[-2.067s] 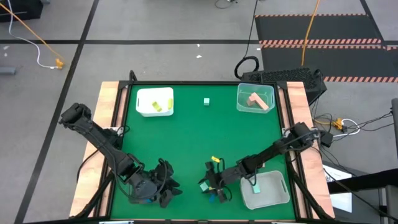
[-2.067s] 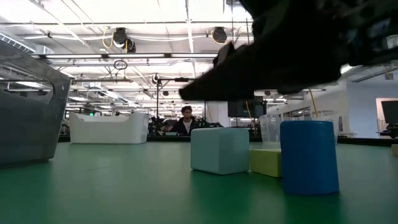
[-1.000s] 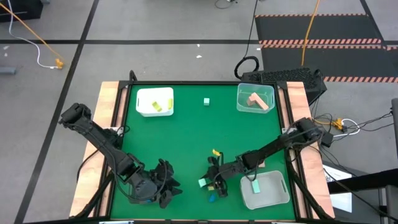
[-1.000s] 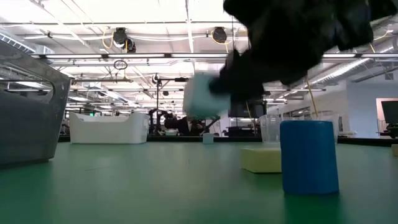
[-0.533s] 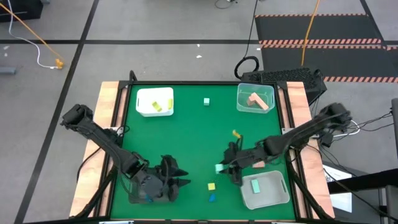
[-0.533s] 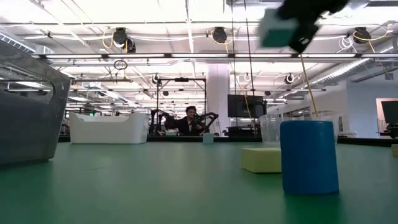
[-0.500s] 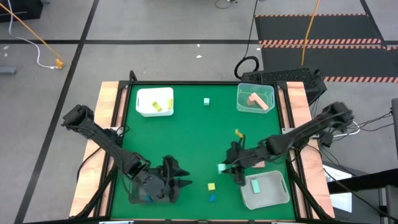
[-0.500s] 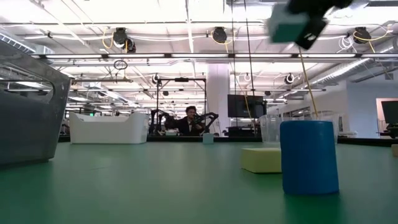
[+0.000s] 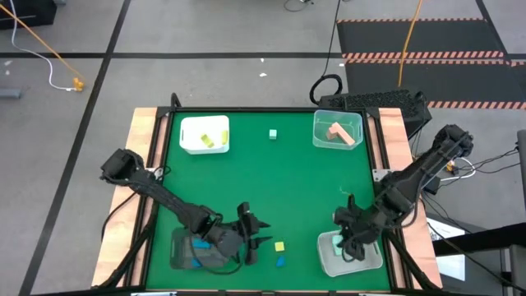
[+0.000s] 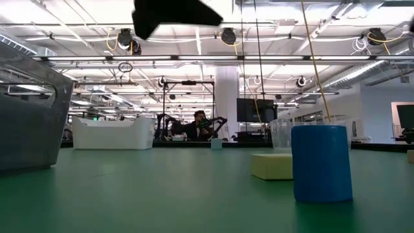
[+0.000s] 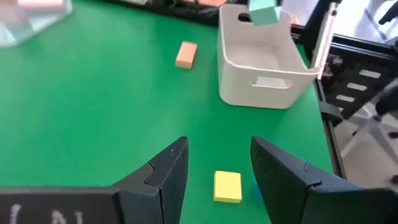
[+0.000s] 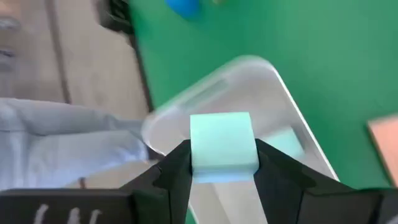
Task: Sort & place blocks by color
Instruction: Put the bottom light blue block into the gray bin, then put the green block into the white bin
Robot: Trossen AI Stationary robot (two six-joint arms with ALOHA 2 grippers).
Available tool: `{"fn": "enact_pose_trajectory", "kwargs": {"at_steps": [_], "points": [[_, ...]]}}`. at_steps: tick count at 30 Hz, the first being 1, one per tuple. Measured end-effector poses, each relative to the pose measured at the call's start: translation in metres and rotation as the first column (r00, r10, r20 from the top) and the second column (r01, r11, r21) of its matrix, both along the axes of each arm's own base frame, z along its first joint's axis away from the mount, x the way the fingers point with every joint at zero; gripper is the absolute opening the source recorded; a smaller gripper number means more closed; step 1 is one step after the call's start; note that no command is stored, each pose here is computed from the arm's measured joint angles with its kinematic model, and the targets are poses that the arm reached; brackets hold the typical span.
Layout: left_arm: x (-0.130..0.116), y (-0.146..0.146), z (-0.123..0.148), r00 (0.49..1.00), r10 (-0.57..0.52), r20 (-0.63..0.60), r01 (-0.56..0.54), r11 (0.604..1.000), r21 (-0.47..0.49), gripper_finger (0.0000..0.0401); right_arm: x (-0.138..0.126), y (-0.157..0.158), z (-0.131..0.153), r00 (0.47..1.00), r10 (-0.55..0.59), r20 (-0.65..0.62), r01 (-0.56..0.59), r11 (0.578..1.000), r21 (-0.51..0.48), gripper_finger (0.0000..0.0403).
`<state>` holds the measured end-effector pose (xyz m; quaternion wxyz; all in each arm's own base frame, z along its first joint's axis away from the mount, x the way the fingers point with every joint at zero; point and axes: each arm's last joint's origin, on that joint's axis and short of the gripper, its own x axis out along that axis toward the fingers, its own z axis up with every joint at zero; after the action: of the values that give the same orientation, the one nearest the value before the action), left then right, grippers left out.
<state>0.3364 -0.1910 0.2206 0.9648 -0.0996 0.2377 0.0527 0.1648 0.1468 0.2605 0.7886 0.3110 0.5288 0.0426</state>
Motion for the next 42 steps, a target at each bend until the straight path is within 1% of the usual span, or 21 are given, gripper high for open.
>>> {"fn": "enact_pose_trajectory", "kwargs": {"at_steps": [4, 7, 10, 12, 15, 19, 22, 25, 32, 37, 40, 42], "points": [[0.01, 0.003, -0.022, 0.996, -0.045, -0.074, 0.043, 0.999, -0.03, 0.0175, -0.009, 0.007, -0.008, 0.996, -0.009, -0.089, 0.007, 0.999, -0.031, 0.0154], [0.016, 0.002, -0.034, 0.991, -0.093, -0.095, 0.09, 0.995, -0.032, 0.0175, -0.012, 0.008, -0.011, 0.992, -0.018, -0.127, 0.011, 0.998, -0.054, 0.0171], [0.022, 0.002, -0.044, 0.985, -0.146, -0.097, 0.143, 0.989, -0.035, 0.0175, -0.014, 0.008, -0.014, 0.988, -0.017, -0.154, 0.004, 0.997, -0.082, 0.0195], [0.025, 0.001, -0.049, 0.977, -0.186, -0.102, 0.182, 0.982, -0.055, 0.0175, -0.014, 0.007, -0.017, 0.983, -0.028, -0.18, 0.01, 0.995, -0.104, 0.0213], [0.028, 0.001, -0.058, 0.964, -0.235, -0.121, 0.229, 0.971, -0.066, 0.0175, -0.015, 0.006, -0.019, 0.98, -0.043, -0.197, 0.021, 0.993, -0.114, 0.0242], [0.03, -0.001, -0.069, 0.949, -0.286, -0.135, 0.287, 0.958, -0.01, 0.0175, -0.015, 0.006, -0.019, 0.98, -0.039, -0.195, 0.017, 0.993, -0.115, 0.0273], [0.031, -0.002, -0.076, 0.937, -0.313, -0.153, 0.323, 0.945, 0.048, 0.0175, -0.014, 0.006, -0.019, 0.98, -0.039, -0.194, 0.017, 0.993, -0.114, 0.0287], [0.032, -0.002, -0.082, 0.93, -0.327, -0.168, 0.346, 0.933, 0.095, 0.0175, -0.014, 0.006, -0.019, 0.98, -0.037, -0.193, 0.015, 0.993, -0.114, 0.0292], [0.032, -0.001, -0.081, 0.915, -0.364, -0.174, 0.391, 0.905, 0.168, 0.0175, -0.014, 0.007, -0.019, 0.981, -0.038, -0.19, 0.017, 0.993, -0.113, 0.0293], [0.034, 0.0, -0.089, 0.914, -0.359, -0.189, 0.39, 0.905, 0.171, 0.0175, -0.014, 0.006, -0.019, 0.981, -0.039, -0.19, 0.017, 0.993, -0.114, 0.0293], [0.038, 0.001, -0.091, 0.922, -0.351, -0.16, 0.376, 0.911, 0.169, 0.0175, -0.014, 0.007, -0.019, 0.981, -0.041, -0.189, 0.02, 0.993, -0.114, 0.0293], [0.038, 0.001, -0.094, 0.922, -0.348, -0.169, 0.375, 0.912, 0.169, 0.0175, -0.014, 0.006, -0.019, 0.981, -0.045, -0.188, 0.023, 0.993, -0.115, 0.0293]]}}
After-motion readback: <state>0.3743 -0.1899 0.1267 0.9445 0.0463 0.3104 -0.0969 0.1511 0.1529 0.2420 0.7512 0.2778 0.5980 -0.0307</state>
